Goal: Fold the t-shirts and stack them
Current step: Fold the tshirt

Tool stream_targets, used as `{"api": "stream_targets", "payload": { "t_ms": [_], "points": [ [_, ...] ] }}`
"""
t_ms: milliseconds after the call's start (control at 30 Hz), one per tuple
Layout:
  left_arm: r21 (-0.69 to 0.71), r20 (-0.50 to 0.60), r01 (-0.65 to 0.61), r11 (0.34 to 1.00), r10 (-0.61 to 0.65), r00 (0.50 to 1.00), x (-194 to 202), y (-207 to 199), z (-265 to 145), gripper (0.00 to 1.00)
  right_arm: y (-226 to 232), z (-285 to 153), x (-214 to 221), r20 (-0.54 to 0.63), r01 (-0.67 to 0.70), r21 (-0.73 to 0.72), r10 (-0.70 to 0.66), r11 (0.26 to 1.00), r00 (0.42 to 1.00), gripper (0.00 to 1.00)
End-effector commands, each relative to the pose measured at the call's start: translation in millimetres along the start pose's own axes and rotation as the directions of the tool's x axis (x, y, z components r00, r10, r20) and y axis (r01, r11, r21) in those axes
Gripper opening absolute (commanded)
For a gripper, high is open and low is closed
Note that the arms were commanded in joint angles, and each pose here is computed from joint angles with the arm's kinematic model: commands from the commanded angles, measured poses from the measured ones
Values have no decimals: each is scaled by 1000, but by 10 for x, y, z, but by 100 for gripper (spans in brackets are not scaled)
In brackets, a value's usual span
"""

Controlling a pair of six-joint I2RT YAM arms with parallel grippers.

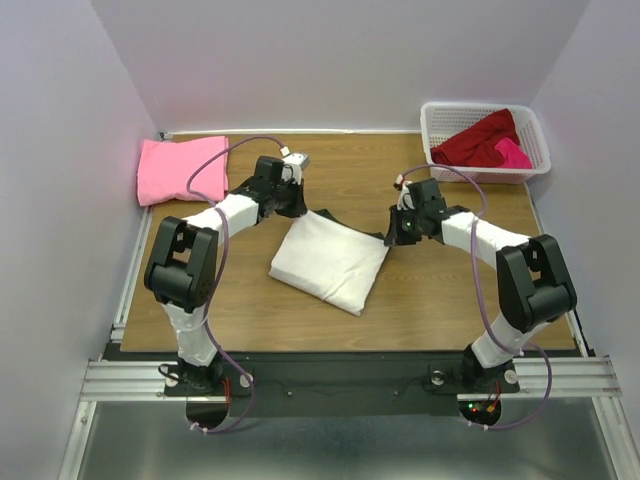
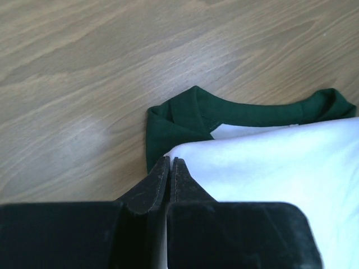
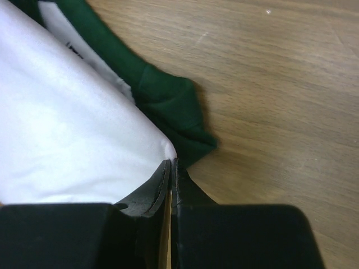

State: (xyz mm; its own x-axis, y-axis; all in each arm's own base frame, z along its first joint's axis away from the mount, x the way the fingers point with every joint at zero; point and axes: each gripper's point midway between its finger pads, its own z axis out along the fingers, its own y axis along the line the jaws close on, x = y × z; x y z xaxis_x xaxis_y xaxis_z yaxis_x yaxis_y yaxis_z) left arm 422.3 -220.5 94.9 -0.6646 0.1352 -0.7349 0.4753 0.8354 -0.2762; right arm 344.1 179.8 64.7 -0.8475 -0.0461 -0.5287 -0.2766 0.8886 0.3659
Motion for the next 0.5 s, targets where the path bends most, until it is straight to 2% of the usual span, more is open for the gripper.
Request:
{"api": "stream_targets", "payload": {
  "t_ms": [0, 467],
  "points": [
    [27, 97, -75, 997, 72, 993, -418, -87, 46, 0, -163, 111, -103, 71, -40, 71, 35, 997, 997, 1],
    [26, 170, -111, 994, 105, 980, -687, -233, -214, 0, -361, 452, 458, -61, -120, 103, 126, 988, 990, 1]
  ]
}}
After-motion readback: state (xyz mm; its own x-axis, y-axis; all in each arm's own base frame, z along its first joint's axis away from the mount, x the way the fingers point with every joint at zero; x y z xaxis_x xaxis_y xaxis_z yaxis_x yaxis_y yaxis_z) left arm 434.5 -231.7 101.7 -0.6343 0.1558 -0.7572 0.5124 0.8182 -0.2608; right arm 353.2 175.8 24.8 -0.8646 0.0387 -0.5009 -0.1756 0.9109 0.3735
